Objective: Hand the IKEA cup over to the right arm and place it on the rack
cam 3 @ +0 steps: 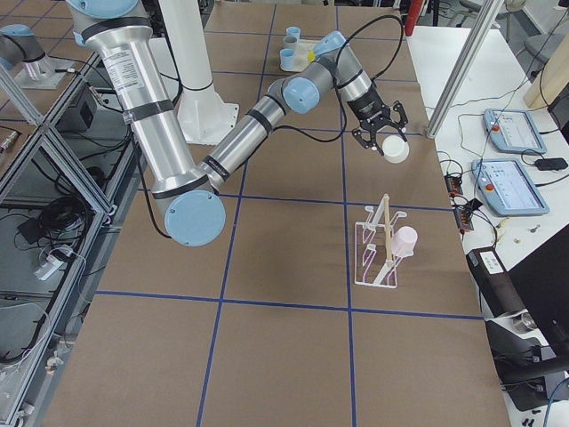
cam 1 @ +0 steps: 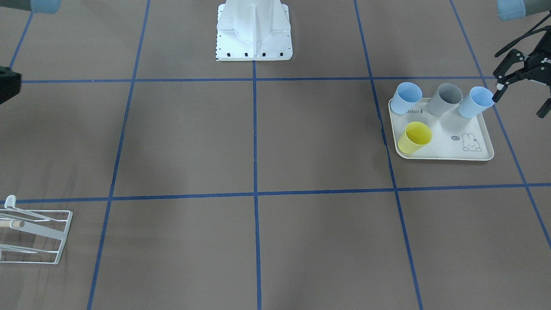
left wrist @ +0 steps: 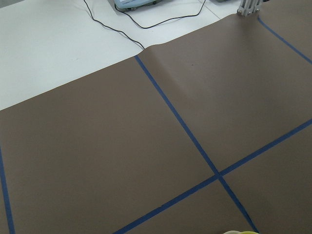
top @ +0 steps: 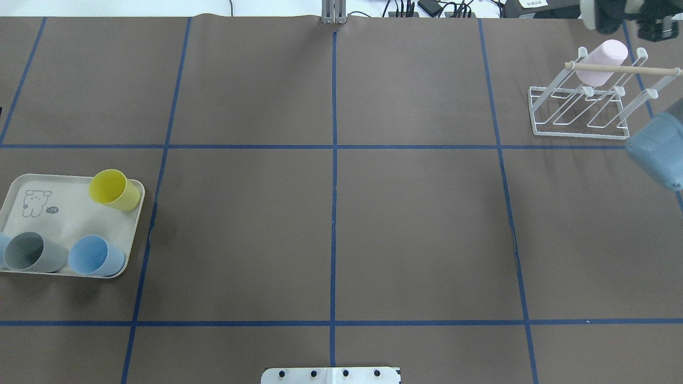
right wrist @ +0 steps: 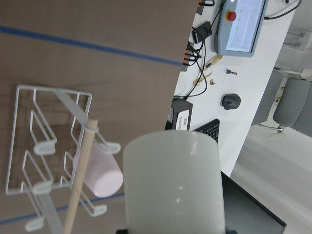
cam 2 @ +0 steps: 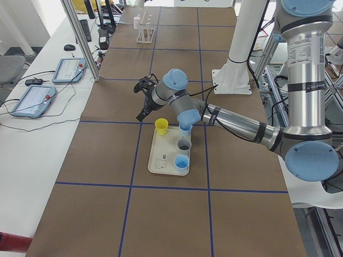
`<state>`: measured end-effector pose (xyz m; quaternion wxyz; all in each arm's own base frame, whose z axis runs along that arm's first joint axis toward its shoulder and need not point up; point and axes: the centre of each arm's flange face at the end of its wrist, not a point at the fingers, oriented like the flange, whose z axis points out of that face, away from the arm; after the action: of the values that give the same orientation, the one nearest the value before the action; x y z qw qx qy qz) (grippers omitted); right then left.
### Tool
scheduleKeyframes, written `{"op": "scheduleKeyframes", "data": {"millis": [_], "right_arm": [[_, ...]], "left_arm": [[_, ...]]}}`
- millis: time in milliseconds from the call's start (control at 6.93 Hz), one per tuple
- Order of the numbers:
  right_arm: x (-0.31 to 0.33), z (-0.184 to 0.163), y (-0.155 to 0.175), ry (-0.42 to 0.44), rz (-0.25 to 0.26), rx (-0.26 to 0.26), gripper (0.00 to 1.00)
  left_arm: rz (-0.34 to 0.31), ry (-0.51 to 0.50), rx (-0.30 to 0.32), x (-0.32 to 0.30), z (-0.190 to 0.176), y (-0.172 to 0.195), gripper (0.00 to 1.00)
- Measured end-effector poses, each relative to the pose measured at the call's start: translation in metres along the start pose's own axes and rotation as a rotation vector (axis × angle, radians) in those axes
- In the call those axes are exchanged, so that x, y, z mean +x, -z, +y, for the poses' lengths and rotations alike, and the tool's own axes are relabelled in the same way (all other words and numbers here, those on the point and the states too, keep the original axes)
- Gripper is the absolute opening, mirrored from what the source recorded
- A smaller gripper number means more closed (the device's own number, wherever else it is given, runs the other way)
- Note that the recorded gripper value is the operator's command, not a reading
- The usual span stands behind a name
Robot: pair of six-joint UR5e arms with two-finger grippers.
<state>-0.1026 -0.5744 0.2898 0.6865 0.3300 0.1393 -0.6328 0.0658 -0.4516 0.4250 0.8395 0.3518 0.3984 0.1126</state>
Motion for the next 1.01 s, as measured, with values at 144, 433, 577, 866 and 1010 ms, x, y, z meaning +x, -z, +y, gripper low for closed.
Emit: {"op": "scheduleKeyframes", "data": {"millis": [144, 433, 577, 866, 1010], "right_arm": [[0.004, 0.035, -0.023, 0.133, -0.036, -0.065, 0.0], [-0.005, 0.069, -0.076, 0.239, -0.082, -0.149, 0.0], [-0.017, 0.079, -0.107, 0.255, -0.079, -0.167, 0.0], [-0.04, 0.079, -0.152, 0.333, -0.081, -0.195, 0.0], [-0.051, 0.069, -0.163, 0.379, -0.09, -0.213, 0.0]], "left_arm": [[0.0, 0.001, 0.0, 0.0, 0.0, 0.0, 1.0], [0.0, 0.009, -0.002, -0.001, 0.001, -0.001, 1.0], [0.0, 0.012, -0.002, -0.001, 0.001, -0.001, 1.0], [0.001, 0.013, -0.004, -0.001, 0.002, -0.001, 1.0], [0.001, 0.013, -0.004, -0.001, 0.003, -0.001, 1.0]]}}
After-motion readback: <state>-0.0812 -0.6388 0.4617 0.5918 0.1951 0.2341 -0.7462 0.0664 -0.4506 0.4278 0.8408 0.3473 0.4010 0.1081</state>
